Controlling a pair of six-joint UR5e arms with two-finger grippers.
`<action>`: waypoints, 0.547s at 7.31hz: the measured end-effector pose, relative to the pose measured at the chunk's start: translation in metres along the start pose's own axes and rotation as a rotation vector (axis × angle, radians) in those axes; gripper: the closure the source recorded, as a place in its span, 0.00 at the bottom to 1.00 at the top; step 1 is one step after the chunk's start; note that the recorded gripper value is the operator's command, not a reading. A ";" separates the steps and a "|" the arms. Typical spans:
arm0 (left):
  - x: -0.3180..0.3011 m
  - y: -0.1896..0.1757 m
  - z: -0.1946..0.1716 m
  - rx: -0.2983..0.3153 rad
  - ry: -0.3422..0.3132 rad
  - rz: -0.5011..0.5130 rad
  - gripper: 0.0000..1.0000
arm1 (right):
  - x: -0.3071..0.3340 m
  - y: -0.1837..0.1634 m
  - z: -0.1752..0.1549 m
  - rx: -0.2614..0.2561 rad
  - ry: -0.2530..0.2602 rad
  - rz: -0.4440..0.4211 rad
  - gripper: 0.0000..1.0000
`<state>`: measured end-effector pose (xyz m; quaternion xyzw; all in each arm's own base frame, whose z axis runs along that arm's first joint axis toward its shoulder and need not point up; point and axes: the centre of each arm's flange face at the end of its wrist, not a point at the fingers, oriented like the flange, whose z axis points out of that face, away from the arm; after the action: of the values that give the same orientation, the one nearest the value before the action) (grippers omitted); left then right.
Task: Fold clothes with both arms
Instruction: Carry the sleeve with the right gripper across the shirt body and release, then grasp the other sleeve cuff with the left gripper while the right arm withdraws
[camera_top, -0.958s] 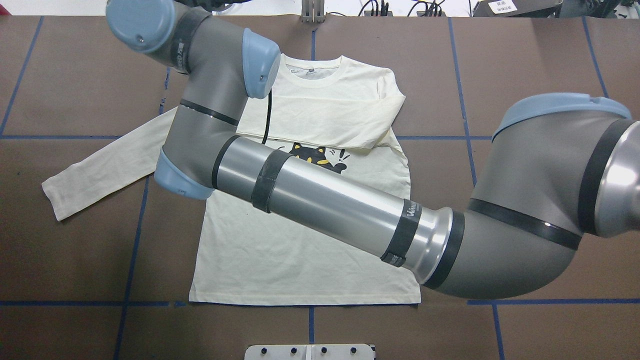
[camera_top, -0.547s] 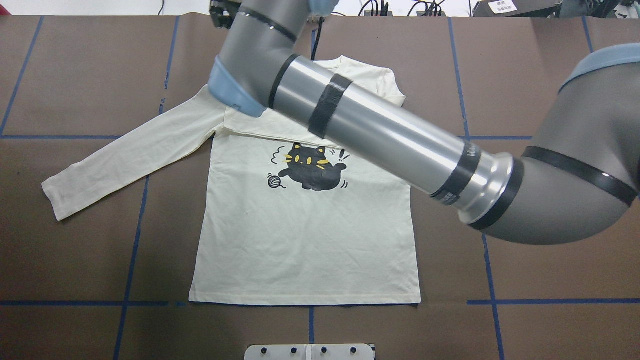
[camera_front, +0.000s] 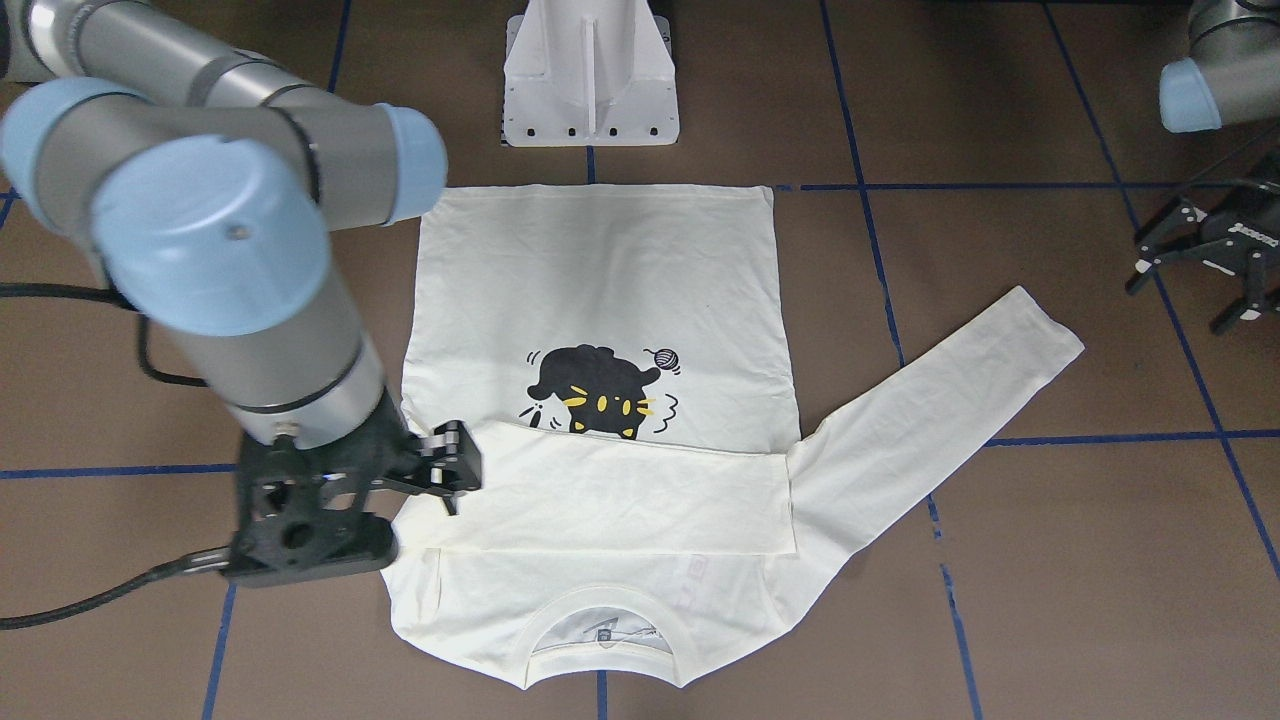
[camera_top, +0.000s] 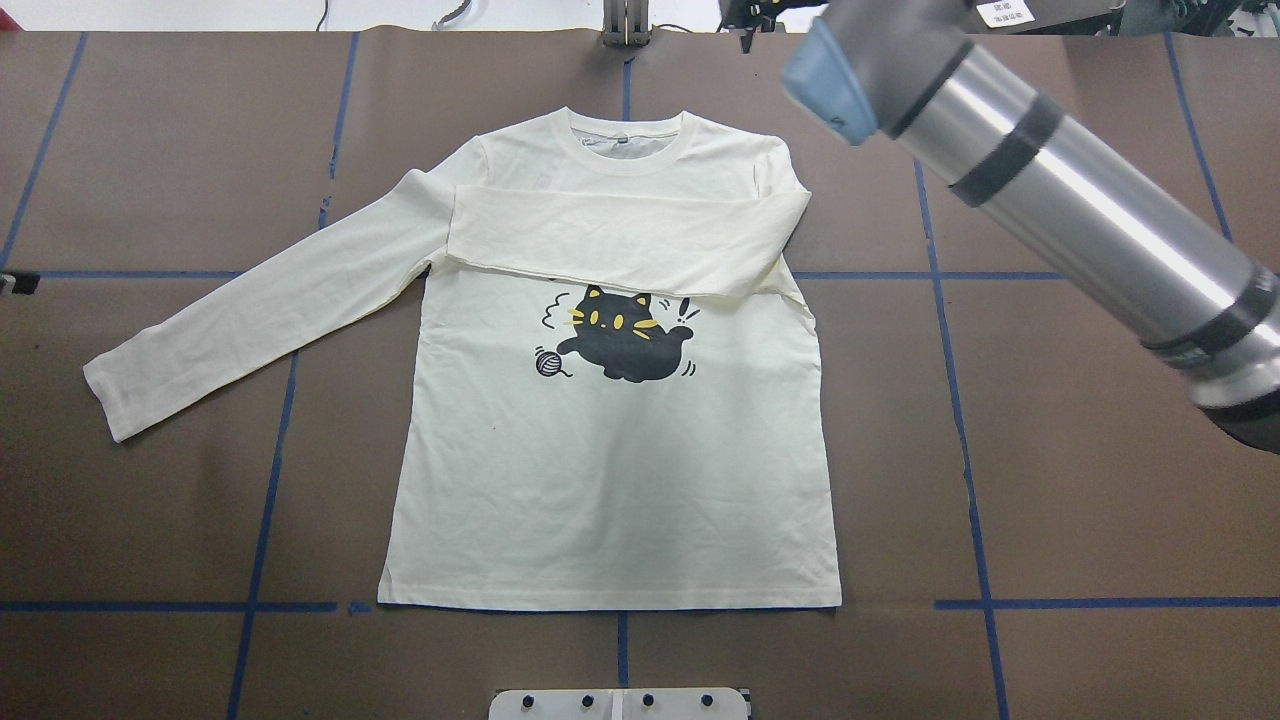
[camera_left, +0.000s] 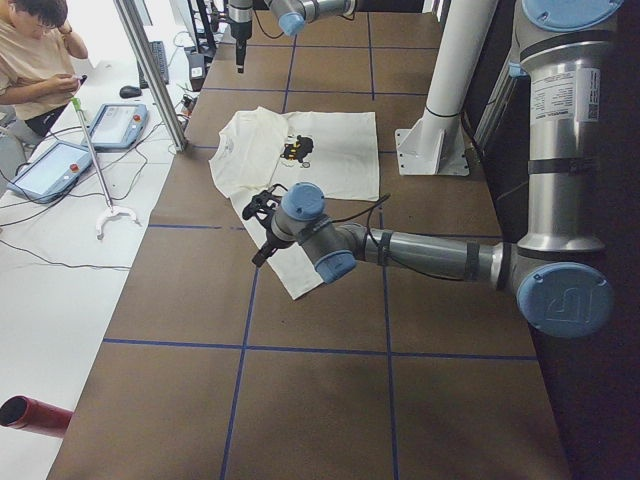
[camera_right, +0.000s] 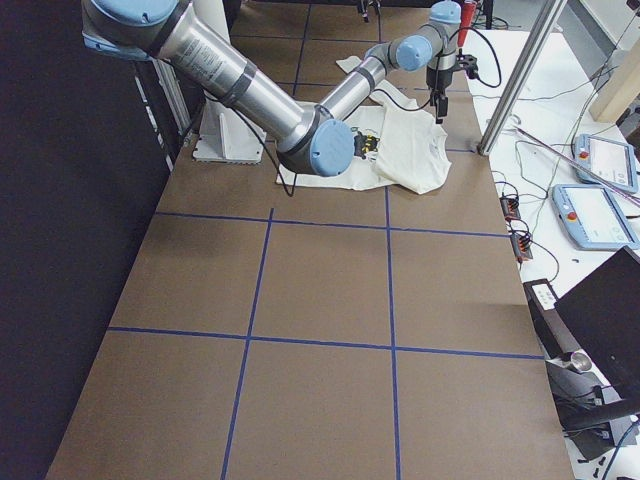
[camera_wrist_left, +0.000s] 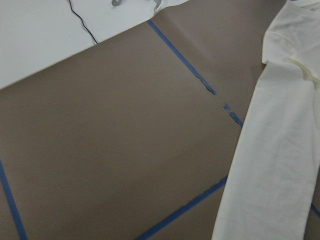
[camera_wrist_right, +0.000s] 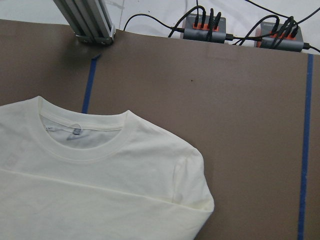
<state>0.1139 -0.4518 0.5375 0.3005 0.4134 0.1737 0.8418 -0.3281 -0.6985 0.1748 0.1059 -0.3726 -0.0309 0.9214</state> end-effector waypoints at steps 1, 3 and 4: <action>0.021 0.021 0.020 -0.020 -0.017 0.014 0.00 | 0.055 0.016 -0.004 -0.001 -0.011 -0.039 0.00; 0.055 0.053 0.061 -0.081 -0.039 0.067 0.01 | 0.111 0.049 -0.015 0.010 -0.031 -0.068 0.00; 0.065 0.067 0.075 -0.109 -0.048 0.090 0.03 | 0.119 0.058 -0.018 0.016 -0.034 -0.072 0.00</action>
<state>0.2103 -0.3931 0.5782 0.2766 0.3690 0.2263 0.8580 -0.2313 -0.6550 0.2556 0.1259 -0.3844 -0.0628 0.9124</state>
